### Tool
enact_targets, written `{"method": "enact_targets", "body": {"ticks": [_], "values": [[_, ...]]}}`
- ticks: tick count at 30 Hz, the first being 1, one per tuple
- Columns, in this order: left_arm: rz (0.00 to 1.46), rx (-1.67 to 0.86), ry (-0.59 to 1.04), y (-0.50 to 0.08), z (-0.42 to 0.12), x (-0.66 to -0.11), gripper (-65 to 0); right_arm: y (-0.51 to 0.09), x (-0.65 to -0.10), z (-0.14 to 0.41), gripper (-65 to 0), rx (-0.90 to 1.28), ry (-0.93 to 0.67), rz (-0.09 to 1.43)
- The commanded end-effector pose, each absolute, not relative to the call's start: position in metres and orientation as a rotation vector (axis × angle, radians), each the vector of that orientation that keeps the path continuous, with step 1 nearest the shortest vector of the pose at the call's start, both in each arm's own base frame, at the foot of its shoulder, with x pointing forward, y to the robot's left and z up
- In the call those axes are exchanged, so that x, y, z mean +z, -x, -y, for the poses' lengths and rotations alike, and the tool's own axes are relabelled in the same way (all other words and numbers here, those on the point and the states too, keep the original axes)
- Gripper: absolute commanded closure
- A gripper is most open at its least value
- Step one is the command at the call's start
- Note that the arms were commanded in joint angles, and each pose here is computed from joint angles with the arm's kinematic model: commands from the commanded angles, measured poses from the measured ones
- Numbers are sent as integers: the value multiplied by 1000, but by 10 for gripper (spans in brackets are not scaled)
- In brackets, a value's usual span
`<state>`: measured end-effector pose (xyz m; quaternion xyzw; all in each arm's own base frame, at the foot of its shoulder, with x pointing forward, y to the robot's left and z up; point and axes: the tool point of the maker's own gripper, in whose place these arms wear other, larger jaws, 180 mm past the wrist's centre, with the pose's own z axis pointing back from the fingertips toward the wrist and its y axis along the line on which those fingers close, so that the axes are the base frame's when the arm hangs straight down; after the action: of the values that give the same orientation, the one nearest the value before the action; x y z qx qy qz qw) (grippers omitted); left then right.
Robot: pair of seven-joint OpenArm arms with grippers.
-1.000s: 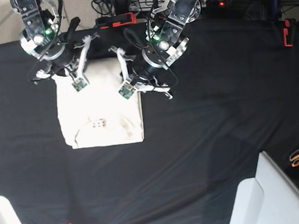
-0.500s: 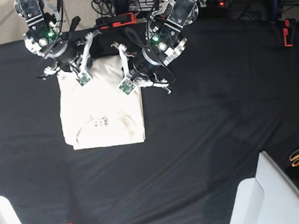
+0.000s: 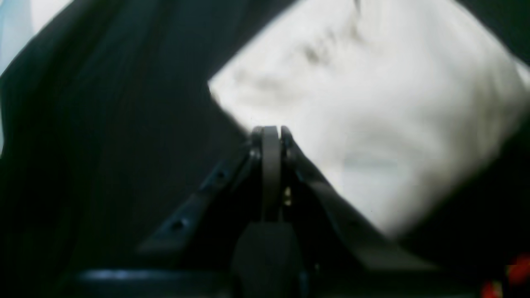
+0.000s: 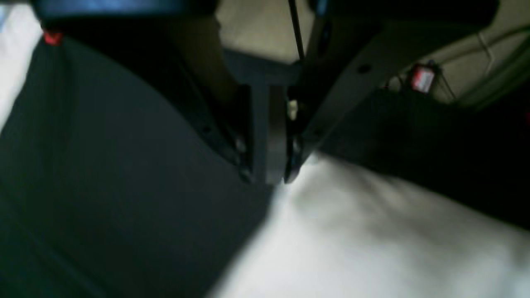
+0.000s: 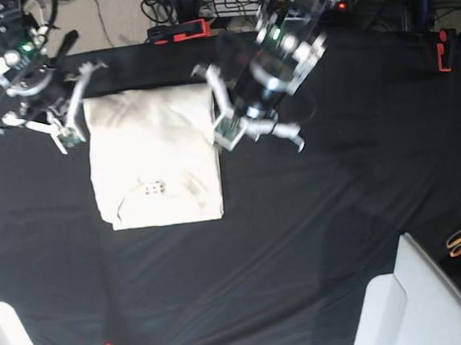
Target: Fold the T-shirt properly
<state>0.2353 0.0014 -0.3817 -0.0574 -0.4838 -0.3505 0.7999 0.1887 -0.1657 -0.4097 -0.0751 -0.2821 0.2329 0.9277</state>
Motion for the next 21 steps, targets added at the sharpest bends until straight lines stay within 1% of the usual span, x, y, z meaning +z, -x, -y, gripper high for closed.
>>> {"method": "enact_targets", "body": {"ticks": [1,5,7,9,16,21], "values": [[1072,-760,131,-229,1,-372,0,-188,-400,165,-54,476,155,592],[957,-835,23,-178,-22,-401,0,-147,-413,184,-53,441,192,417],[883,-866,10,-147,-30,-415,0,-124,-421,184,-30,419,182,349],[813,-857,8,-122,-45,-425,0,-106,-426,182,-11,394,167,309],[661,-800,10,-69,-73,-443,0,-65,-435,189,-8,293,161,214],[553,-808,16,-37,-83,-467,0,-24,-467,185,-8,281,114,77]]}}
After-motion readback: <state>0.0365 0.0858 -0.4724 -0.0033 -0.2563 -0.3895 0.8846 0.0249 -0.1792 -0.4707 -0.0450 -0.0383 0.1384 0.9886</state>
